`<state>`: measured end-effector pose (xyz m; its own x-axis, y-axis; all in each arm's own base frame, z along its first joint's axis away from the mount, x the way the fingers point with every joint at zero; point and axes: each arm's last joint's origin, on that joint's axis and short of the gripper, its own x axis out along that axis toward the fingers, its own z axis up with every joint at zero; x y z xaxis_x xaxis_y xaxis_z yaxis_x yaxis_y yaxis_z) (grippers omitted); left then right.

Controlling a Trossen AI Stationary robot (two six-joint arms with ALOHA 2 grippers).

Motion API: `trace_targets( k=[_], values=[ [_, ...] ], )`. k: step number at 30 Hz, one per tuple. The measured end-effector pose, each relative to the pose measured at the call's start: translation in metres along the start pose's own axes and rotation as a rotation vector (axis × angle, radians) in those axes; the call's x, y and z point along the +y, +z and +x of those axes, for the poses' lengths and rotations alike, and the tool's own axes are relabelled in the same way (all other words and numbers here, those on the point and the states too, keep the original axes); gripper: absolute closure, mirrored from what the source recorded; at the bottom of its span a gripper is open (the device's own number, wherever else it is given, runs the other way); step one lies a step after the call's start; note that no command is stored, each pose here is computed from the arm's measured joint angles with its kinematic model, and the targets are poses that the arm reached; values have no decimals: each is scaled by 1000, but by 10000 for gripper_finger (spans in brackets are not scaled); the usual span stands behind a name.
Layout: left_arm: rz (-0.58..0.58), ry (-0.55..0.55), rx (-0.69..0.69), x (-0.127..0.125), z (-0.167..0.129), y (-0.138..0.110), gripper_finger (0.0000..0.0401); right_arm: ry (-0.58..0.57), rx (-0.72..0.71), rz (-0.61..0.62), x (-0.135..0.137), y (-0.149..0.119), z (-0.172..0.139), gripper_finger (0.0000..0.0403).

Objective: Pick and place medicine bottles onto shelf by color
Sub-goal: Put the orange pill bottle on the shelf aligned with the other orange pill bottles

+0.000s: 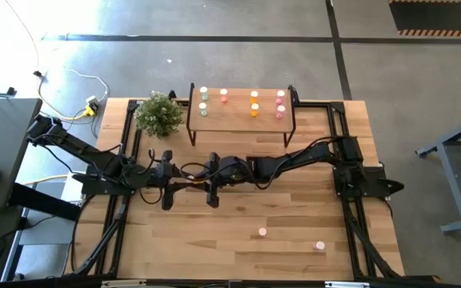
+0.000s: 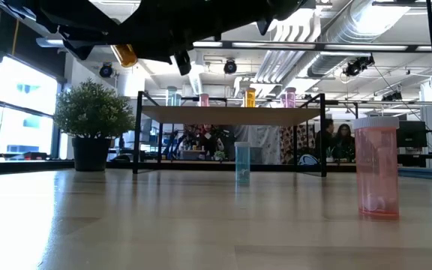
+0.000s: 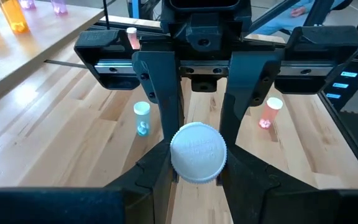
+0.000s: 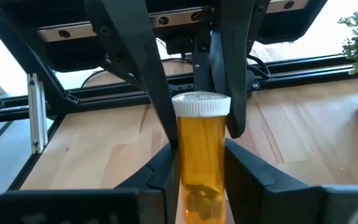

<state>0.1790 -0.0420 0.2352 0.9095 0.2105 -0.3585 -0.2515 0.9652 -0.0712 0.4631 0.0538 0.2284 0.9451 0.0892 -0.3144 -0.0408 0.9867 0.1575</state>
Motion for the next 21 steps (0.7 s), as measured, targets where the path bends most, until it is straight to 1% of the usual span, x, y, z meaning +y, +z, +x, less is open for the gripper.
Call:
trace_targets(
  k=[5,8,11,21],
  values=[
    [0,1,-1,0,0,0,289,0,0,2,0,0,0,312],
    [17,3,-2,0,0,0,280,0,0,5,0,0,0,312],
    [50,5,-5,0,0,0,260,5,1,12,0,0,0,313],
    [44,16,-20,1,-1,2,186,-1,15,12,0,-2,0,313]
  ],
)
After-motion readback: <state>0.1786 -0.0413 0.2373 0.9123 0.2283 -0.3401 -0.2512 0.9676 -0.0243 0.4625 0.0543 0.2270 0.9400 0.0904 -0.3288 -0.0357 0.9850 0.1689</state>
